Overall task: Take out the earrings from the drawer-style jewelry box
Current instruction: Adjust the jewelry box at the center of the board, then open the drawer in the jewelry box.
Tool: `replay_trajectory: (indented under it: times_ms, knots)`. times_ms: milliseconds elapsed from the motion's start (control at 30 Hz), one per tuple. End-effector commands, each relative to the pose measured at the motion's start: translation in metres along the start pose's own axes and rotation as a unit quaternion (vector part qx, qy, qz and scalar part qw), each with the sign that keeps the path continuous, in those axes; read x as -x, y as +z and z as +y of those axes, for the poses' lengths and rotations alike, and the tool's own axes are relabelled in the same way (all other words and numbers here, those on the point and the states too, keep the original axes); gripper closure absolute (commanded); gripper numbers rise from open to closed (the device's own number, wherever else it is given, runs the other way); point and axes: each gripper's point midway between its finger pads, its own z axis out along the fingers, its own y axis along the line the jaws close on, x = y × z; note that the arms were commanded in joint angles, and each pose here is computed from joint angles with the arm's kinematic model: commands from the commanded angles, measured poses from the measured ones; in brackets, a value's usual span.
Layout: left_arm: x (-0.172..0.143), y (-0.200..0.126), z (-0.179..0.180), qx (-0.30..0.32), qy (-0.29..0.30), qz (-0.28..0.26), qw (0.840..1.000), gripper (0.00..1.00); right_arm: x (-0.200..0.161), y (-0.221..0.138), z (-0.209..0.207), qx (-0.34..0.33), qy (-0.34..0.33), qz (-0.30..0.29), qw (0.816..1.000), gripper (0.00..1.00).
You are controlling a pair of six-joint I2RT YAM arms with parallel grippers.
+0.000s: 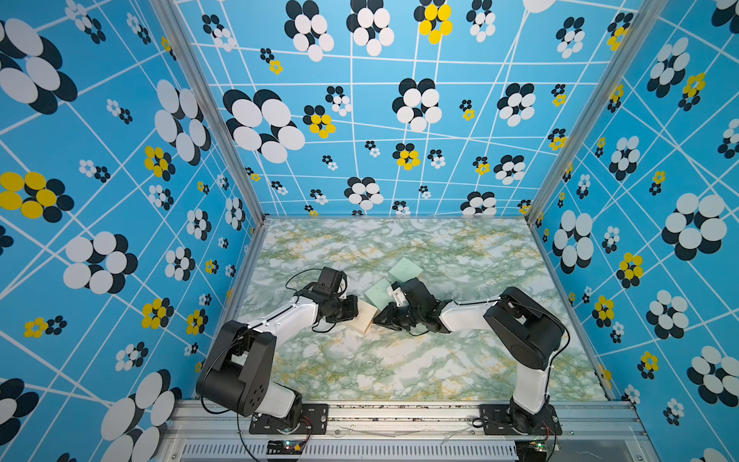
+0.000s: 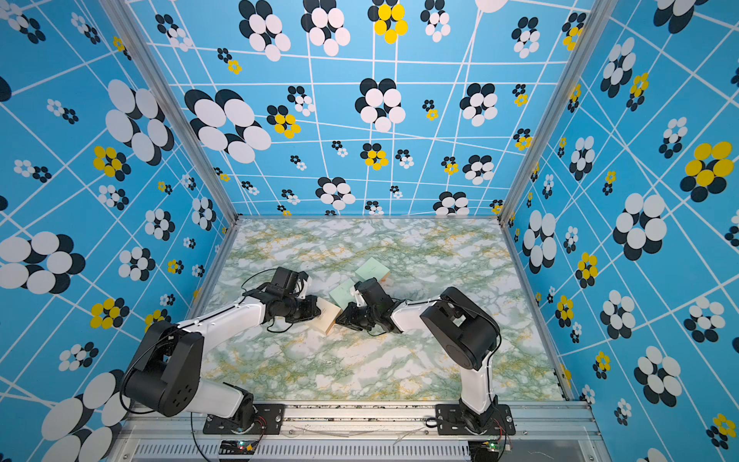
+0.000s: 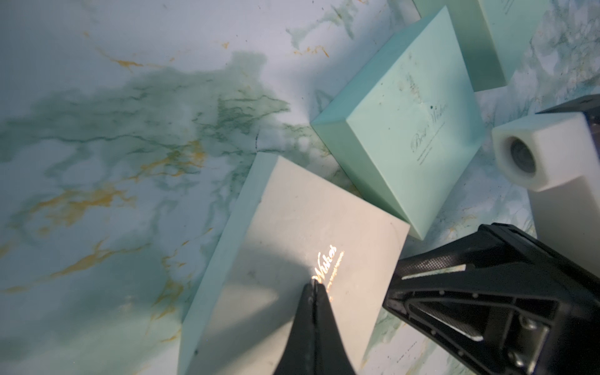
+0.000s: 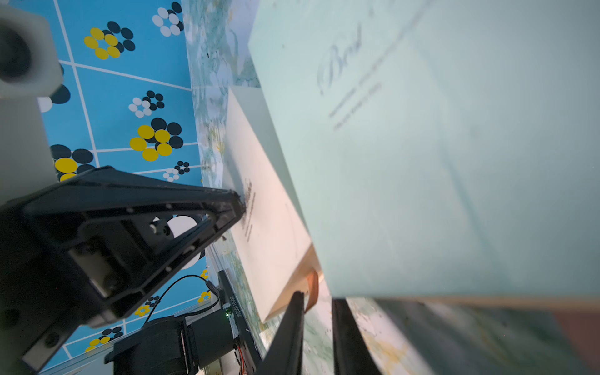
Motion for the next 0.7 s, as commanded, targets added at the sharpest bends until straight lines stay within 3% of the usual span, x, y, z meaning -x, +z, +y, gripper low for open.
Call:
replay_trajectory:
  times_ms: [0, 667]
  knots:
    - [-0.0176, 0.0075, 0.0147, 0.028, -0.005, 0.037, 0.999, 0.97, -0.0059, 0.0062, 0.0018, 0.001, 0.0, 0.014, 1.0, 0.81]
    - [-0.0192, 0.0095, 0.0129, 0.026, -0.003, 0.04, 0.999, 0.97, -0.0054, 0.0108, -0.0007, -0.009, 0.005, 0.016, 1.0, 0.82]
